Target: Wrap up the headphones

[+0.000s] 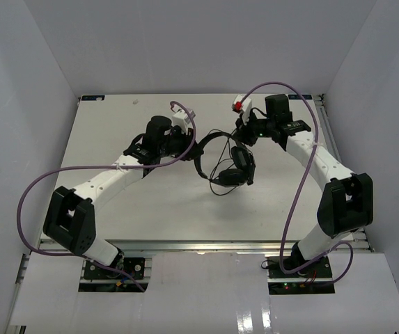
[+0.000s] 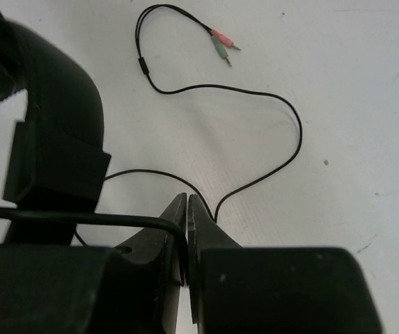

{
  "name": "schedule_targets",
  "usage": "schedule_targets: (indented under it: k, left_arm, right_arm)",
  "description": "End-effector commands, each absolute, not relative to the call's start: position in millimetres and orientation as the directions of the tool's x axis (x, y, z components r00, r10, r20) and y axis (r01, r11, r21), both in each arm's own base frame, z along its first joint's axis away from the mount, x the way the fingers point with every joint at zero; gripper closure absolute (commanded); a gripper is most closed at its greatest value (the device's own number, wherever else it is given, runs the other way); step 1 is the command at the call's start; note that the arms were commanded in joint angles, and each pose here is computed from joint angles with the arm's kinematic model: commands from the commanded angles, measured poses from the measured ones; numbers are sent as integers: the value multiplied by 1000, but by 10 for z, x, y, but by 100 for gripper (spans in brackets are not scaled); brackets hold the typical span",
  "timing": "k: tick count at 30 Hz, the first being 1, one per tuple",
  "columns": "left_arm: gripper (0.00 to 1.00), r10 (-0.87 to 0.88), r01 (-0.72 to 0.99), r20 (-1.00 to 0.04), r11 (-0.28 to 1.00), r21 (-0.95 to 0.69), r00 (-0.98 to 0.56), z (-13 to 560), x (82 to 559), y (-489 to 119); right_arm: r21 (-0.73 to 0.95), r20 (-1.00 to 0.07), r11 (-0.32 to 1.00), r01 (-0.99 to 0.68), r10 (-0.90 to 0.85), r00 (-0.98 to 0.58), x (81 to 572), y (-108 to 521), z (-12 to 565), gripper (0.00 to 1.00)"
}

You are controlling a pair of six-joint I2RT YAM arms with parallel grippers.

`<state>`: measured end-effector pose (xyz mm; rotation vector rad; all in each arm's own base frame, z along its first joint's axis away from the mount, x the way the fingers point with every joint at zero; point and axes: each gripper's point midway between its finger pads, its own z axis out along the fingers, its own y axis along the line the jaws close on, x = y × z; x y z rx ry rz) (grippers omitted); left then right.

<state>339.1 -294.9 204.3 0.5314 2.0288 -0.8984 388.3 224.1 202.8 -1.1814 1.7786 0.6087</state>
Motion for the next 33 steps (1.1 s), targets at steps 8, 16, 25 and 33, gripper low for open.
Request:
schedule_targets:
  k: [8,16,25,33]
  left_arm:
    - [100,-210,741,-893,500,-448,-398,3975,3155,-3149]
    - [100,-400,676,-828,485,-554,-392,4670,3241,-3158]
    - [100,-518,655,-761,424,-625,-391,5092,3319,-3173]
    - [100,-568,605,-742,464,-647,-356,5126,3410,-3055]
  right_arm:
    - [212,-969,145,-966,-96,-227,3462,2455,2316,71]
    - [259,-964,-10,-966,64,-259,3349,2727,2425,55]
    - [322,-919,-184,-929,173,-353,3038,2947,2628,48]
    - [315,-944,-66,-947,78,-319,2850,3122,2213,58]
